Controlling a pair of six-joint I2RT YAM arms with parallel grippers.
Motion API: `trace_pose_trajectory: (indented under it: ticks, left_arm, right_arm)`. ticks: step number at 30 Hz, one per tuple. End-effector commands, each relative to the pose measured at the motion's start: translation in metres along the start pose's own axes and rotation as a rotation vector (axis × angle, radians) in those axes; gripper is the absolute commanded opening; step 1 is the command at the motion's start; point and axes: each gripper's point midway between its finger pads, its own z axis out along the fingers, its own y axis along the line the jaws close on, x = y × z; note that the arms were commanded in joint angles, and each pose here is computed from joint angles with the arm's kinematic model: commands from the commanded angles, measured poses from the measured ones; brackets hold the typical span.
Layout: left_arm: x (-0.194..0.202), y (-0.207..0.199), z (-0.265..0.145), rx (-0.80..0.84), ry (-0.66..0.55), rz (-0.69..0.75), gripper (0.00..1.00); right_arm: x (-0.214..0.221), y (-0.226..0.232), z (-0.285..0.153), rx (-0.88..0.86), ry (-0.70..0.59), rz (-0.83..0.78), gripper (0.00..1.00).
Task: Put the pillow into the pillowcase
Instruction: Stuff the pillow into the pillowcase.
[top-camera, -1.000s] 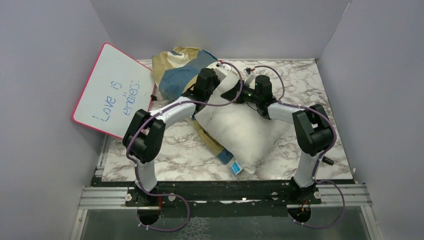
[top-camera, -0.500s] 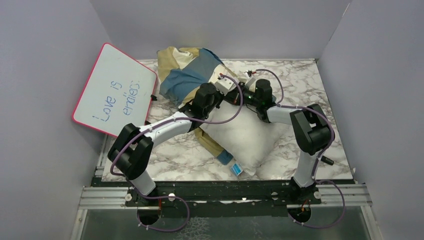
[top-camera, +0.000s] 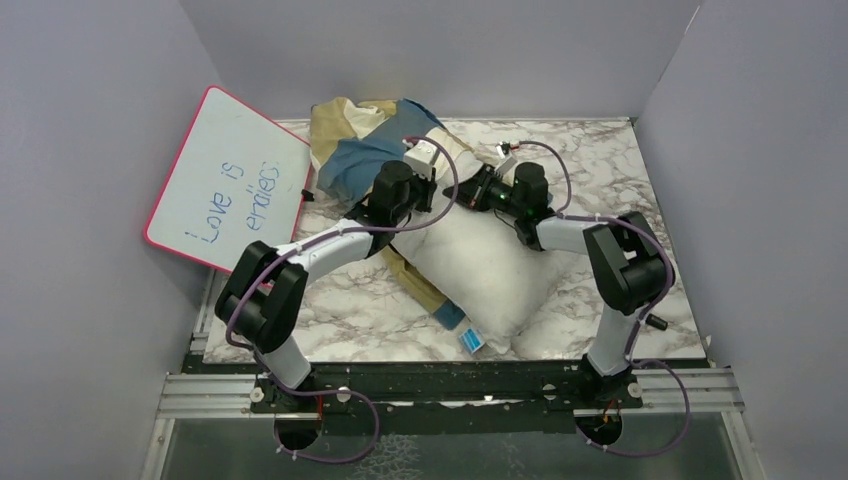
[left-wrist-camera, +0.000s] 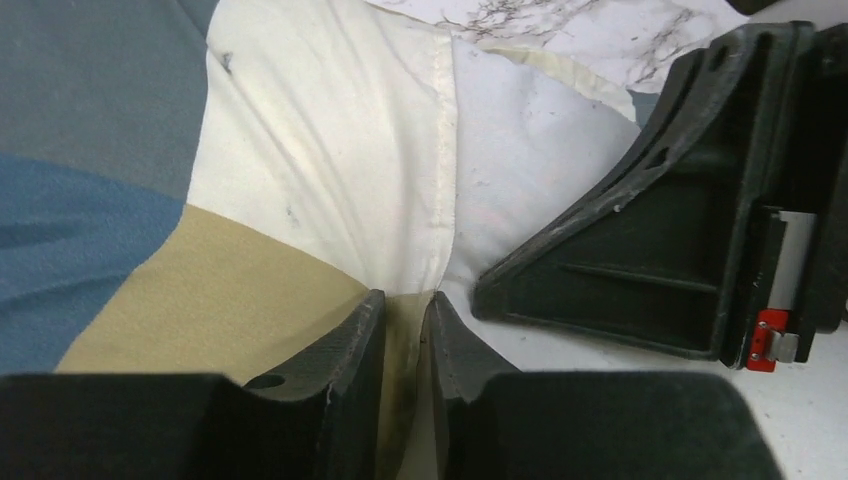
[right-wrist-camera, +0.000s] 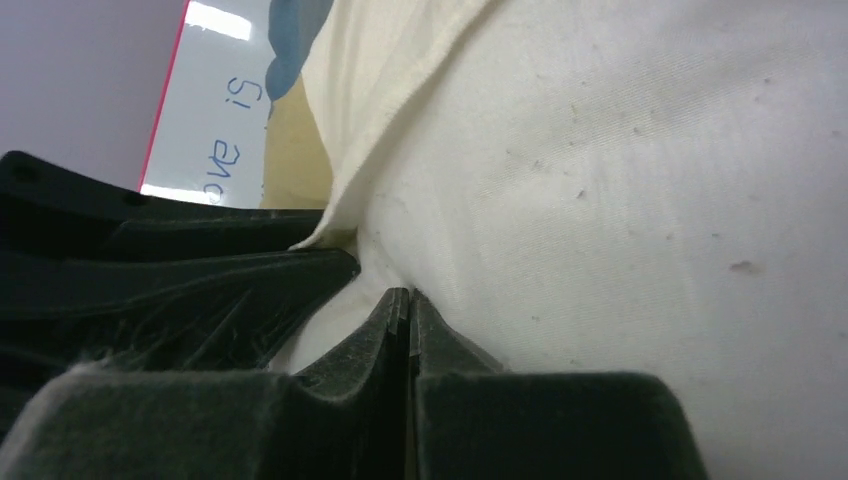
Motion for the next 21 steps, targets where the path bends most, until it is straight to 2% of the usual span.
trace_pose_trajectory:
  ticks: [1,4,8,13,21]
  left_arm:
    - [-0.012,-0.013,-0.021,0.106,0.043,-0.12,0.31]
    - [-0.028,-0.01,-0.039,0.102,0.034,-0.133,0.49]
    - [-0.036,0.003,-0.064,0.081,0.047,-0.2,0.61]
    - [-0.027,0.028,-0.09,0.052,0.06,-0.329,0.65]
    - [0.003,0.068,-0.126,-0.005,0.035,-0.573,0.65]
  right_arm:
    - [0.01,-0.005,-0.015,0.11,0.045,-0.067,0.12]
    - [0.0,0.01,-0.027,0.12,0.053,-0.154,0.23]
    - [-0.011,0.033,-0.039,0.113,0.082,-0.271,0.36]
    - [-0.016,0.068,-0.049,0.075,0.102,-0.41,0.51]
    - [0.007,0.109,-0.035,0.069,0.128,-0.778,0.64]
